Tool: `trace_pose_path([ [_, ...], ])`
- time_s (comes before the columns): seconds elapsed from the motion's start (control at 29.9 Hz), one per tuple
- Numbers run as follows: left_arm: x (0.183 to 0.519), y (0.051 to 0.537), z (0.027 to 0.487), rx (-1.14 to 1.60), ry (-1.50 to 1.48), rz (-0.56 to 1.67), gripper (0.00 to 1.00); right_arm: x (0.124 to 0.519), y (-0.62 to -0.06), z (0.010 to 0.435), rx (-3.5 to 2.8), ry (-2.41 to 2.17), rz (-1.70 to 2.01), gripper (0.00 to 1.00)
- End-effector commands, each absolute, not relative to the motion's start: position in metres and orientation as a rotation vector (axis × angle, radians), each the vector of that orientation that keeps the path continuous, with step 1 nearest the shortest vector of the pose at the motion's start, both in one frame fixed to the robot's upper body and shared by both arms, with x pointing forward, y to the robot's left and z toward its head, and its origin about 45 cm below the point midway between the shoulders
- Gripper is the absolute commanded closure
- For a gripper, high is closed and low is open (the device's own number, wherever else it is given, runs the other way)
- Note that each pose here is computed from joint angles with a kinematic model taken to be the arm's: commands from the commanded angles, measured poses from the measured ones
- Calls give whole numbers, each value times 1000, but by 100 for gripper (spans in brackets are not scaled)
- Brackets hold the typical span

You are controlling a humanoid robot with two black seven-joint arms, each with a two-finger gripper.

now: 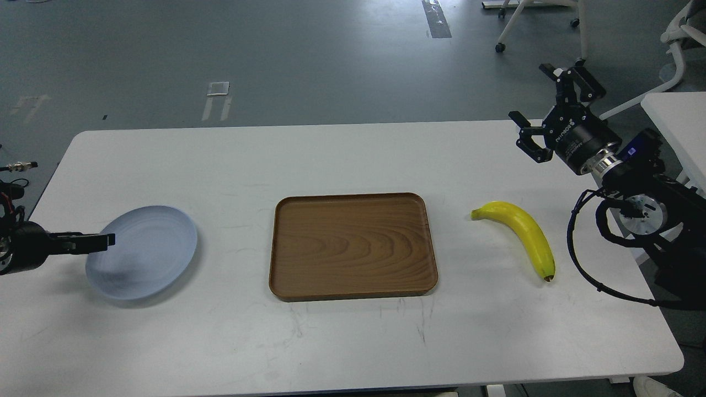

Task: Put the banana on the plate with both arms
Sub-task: 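Lower the left gripper and grasp the rim of the light blue plate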

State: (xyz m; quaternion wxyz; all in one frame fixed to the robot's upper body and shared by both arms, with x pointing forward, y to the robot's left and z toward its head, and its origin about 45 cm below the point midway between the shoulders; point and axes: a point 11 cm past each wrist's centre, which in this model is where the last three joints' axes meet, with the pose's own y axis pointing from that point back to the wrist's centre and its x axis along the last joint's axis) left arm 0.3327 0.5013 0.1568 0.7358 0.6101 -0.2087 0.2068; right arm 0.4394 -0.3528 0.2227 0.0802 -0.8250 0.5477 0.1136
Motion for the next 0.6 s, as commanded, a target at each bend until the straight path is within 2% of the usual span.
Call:
trace_pose_path([
  [0.0,333,505,151,1351,-439,471,6,439,-352,222,-2469,1638,341,0],
  [0.27,334,511,144,1370,-418,498,11,439,-353,222,-2469,1639,343,0],
  [0.57,333,511,143,1365,-412,504,27,438,-353,221,-2469,1640,345,0],
])
